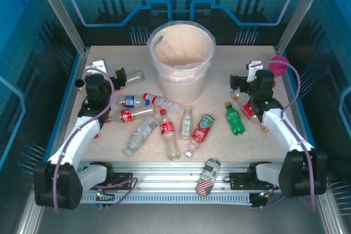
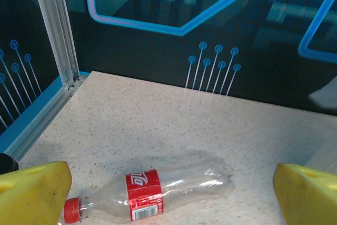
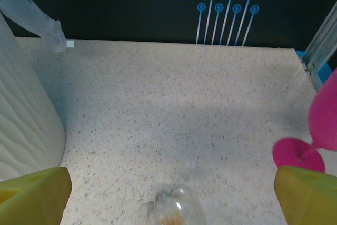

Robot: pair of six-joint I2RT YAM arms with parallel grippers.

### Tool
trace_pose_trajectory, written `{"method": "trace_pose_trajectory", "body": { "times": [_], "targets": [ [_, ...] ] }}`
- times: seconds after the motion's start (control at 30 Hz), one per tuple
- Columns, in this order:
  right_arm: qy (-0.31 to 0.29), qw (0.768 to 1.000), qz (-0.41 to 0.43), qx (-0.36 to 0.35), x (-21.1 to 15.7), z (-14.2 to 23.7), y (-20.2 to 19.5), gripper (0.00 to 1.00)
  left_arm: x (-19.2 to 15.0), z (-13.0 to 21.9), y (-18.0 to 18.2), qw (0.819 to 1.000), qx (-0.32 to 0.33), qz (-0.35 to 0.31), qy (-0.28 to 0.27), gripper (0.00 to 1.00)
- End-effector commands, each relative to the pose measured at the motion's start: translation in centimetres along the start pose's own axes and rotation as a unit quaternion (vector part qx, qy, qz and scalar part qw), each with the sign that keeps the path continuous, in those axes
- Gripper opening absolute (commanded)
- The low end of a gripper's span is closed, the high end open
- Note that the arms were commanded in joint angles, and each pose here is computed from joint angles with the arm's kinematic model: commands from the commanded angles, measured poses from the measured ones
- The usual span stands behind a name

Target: Put the plastic bottles in the bin

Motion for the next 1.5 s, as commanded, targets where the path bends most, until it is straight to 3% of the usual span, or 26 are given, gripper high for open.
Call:
{"method": "trace_pose_trajectory", "body": {
  "times": [0.0,0.2,0.37,0.57,0.8,1.0,1.13,1.33,1.47],
  "targets": [
    [0.223,0.973,-0.018,-0.064,-5.7,2.2,-2.0,1.0,-1.3,2.0,0.3,0.987,0.004,0.011,0.158,0.99],
    [0.288,0.953,-0.024,-0.088,-7.4,1.5,-3.1,0.91,2.1,3.8,-1.4,0.977,-0.074,0.022,0.199,0.98],
    [0.33,0.941,-0.02,-0.078,-8.7,-0.2,-3.0,0.85,2.6,3.3,-4.2,0.954,-0.184,0.043,0.231,0.98],
    [0.342,0.935,-0.022,-0.091,-9.7,-2.2,-3.9,0.85,1.2,2.3,-4.7,0.952,-0.198,0.077,0.222,0.97],
    [0.374,0.921,-0.007,-0.108,-11.2,-5.0,-4.6,0.9,2.6,0.9,-4.6,0.955,-0.181,0.087,0.22,0.97],
    [0.387,0.917,-0.01,-0.099,-12.7,-6.8,-4.7,0.87,1.6,-1.7,-5.3,0.941,-0.198,0.113,0.25,0.97],
    [0.4,0.911,-0.007,-0.098,-13.0,-7.3,-4.8,0.74,0.3,-2.5,-4.7,0.936,-0.187,0.136,0.266,0.97],
    [0.357,0.928,0.003,-0.105,-10.2,-6.3,-4.9,0.65,2.0,-2.2,-4.5,0.91,-0.246,0.22,0.252,0.97],
    [0.335,0.938,0.004,-0.094,-8.1,-5.3,-4.6,0.62,5.8,-1.4,-5.6,0.886,-0.303,0.279,0.212,0.95]
  ]
}}
Point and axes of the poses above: each hand's point on the last joint's axis, 136 mm out from that joint toward the fingers, its own z axis back along the fingers, its own y axis along the line the jaws close on, x = y × z, the point moved 6 cm from there along z, back along the fingers, and after that the axes turned 9 degrees about -z, right-handed, at the moved point
